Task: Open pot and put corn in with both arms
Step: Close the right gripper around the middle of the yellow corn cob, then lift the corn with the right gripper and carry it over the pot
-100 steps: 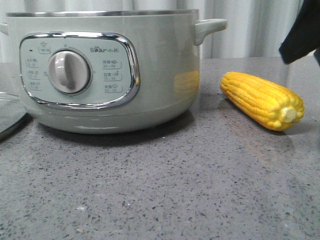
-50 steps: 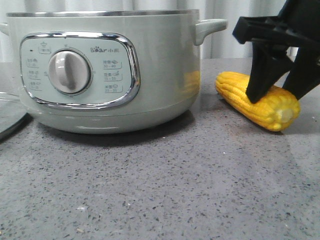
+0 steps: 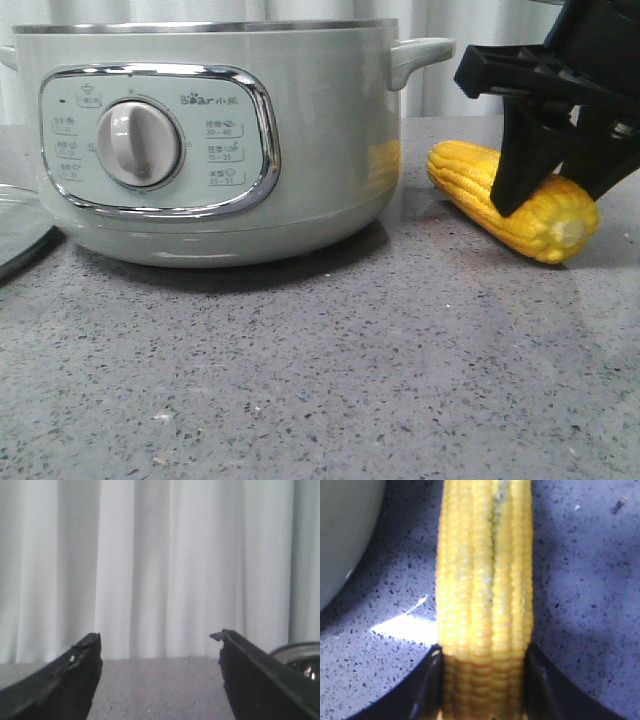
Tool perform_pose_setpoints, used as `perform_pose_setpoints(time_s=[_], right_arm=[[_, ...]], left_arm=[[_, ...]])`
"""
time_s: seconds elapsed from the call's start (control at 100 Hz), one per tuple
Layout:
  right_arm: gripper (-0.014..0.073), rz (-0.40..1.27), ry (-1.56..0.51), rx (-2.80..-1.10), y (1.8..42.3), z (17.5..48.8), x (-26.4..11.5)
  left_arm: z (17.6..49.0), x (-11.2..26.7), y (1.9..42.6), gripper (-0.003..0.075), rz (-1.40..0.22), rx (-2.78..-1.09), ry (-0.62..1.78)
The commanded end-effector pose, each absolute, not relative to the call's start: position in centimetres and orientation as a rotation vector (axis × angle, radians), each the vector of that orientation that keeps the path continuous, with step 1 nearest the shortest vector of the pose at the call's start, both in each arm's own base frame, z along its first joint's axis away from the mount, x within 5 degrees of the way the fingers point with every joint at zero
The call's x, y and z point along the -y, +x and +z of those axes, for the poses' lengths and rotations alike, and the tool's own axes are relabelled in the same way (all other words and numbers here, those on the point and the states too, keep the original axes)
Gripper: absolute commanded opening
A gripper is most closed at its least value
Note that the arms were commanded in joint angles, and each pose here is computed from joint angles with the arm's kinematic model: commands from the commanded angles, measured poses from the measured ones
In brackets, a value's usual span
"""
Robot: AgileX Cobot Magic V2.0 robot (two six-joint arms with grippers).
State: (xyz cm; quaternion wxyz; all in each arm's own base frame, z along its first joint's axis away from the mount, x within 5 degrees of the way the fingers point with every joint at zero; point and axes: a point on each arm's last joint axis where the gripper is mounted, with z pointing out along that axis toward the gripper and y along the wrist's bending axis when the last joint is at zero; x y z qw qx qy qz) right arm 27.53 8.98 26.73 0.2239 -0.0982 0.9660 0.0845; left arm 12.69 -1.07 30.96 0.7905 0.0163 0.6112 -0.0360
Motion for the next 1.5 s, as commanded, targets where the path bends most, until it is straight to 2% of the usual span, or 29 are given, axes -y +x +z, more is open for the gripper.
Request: perform_pose_setpoints(time_s=[0.0,0.11,0.36,0.59,0.69,0.81,0.92,1.06,1.49], right_arm=[[0.0104,0.213,-0.286,-2.643,27.5,27.7,-8.7],[0.0055,0.214,-0.283,-2.640,27.5,27.8,-8.6],[0.0051,0.197,-0.278,-2.545,25.7,30.7,-7.8],[0.0052,0.185,-0.177,-2.437,22.6,35.2,-5.1],[0.0052,0.187,-0.162,-2.363,21.5,38.0,-4.6],[0.0052,0.228,-0.172,-2.251,20.8,41.7,-4.9],[0.0052,0.303,-0.213,-2.152,20.6,44.3,-6.2],[0.0052,0.379,-0.297,-2.099,22.0,45.4,-8.8],[0.0052,0.484,-0.526,-2.175,29.2,42.3,-18.9]], left_arm=[[33.9,0.9,11.7,0.0434,-0.094,-1.105,0.005],[34.7,0.8,11.3,0.0419,-0.095,-1.074,0.003],[36.2,0.9,10.9,0.0419,-0.091,-1.025,0.017],[36.3,0.9,10.9,0.0419,-0.090,-1.020,0.022],[36.3,0.9,10.9,0.0419,-0.128,-1.021,0.002],[36.3,1.2,10.8,0.0419,-0.101,-1.018,0.056],[36.3,1.5,10.8,0.0419,-0.079,-1.004,0.107],[36.3,1.5,10.8,0.0419,-0.076,-1.004,0.115],[36.3,1.5,10.8,0.0419,-0.076,-1.004,0.115]])
